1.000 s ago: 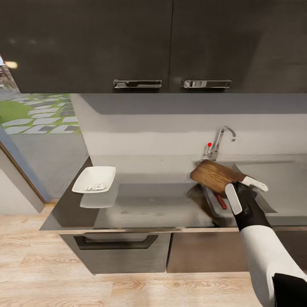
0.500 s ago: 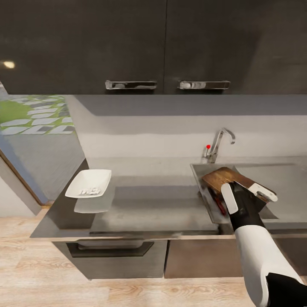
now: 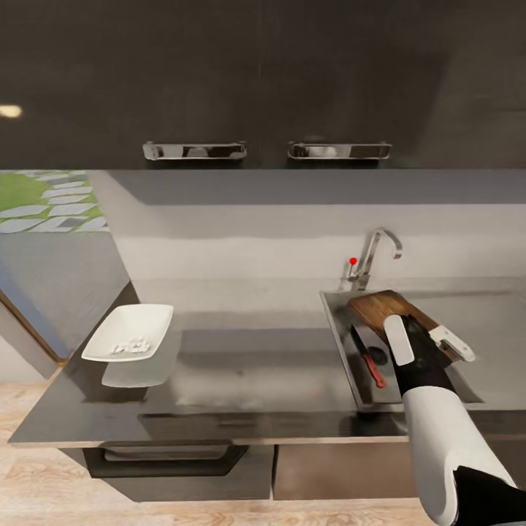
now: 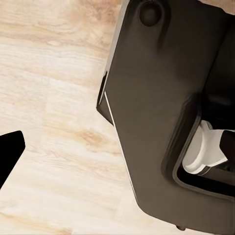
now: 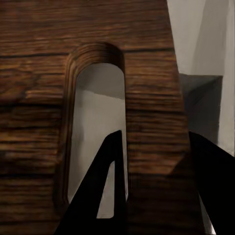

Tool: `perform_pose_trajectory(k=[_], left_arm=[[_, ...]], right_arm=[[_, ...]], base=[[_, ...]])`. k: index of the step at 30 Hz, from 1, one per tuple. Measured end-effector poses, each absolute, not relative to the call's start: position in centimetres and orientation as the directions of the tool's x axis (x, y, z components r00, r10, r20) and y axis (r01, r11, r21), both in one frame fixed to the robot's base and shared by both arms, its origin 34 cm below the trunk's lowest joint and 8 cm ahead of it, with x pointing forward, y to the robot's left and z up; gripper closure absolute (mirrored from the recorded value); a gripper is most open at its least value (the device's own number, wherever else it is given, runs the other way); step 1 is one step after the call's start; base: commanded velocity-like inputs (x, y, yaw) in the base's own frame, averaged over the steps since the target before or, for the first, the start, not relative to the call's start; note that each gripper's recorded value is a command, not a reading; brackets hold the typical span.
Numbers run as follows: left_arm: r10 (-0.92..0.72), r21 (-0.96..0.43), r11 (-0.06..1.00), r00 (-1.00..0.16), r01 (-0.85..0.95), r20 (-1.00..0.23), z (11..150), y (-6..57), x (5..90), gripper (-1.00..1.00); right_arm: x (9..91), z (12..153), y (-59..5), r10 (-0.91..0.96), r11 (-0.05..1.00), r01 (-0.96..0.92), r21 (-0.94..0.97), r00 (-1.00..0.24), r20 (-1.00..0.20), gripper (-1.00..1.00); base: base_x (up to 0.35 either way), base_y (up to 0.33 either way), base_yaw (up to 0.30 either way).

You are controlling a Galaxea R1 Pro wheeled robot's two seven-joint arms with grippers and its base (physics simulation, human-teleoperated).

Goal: In the kitchen, take the Vidalia onion out of the sink, dice it on the chopping board with the paring knife, put the diced onion into the bowl on the countertop, then place both the paring knife and the chopping board into the sink.

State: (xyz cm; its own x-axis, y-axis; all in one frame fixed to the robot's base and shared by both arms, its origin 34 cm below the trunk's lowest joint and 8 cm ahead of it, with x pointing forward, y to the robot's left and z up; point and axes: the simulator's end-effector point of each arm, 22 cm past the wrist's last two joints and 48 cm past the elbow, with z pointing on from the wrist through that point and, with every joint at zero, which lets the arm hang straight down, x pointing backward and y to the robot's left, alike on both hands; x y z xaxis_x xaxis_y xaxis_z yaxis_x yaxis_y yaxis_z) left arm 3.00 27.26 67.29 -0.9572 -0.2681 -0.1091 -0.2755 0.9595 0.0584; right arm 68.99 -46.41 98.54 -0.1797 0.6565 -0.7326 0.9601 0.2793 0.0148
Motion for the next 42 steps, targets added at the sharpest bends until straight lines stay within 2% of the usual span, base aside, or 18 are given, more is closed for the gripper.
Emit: perform_pose_trajectory(k=[7,14,21,30,42], left_arm=[[-0.268,0.058,0.959,-0.957,-0.276,-0.109,67.3,27.3,3.0,-1.0],[-0.268,0.059,0.96,-0.957,-0.275,-0.107,67.3,27.2,2.9,-1.0],[-0.268,0.059,0.96,-0.957,-0.275,-0.107,67.3,27.2,2.9,-1.0],[-0.268,0.063,0.96,-0.959,-0.275,-0.092,67.4,27.2,2.4,-1.0],[-0.269,0.066,0.959,-0.96,-0.274,-0.077,67.6,27.1,1.9,-1.0]], right_arm=[[68.6,97.7,-43.8,0.683,0.232,0.972,0.034,-0.138,-0.718,1.0],[67.4,95.3,-43.6,0.689,0.185,0.983,0.013,-0.12,-0.715,1.0],[64.1,92.2,-45.3,0.762,0.055,0.998,0.0,-0.042,-0.646,1.0],[63.1,90.0,-44.7,0.777,0.056,0.997,-0.049,-0.075,-0.625,1.0],[63.3,88.0,-44.3,0.767,0.054,0.998,-0.031,-0.061,-0.638,1.0]], base=[[0.228,0.127,0.0],[0.033,0.025,0.0],[0.0,0.0,0.0],[0.002,0.0,0.018],[0.136,-0.062,0.073]])
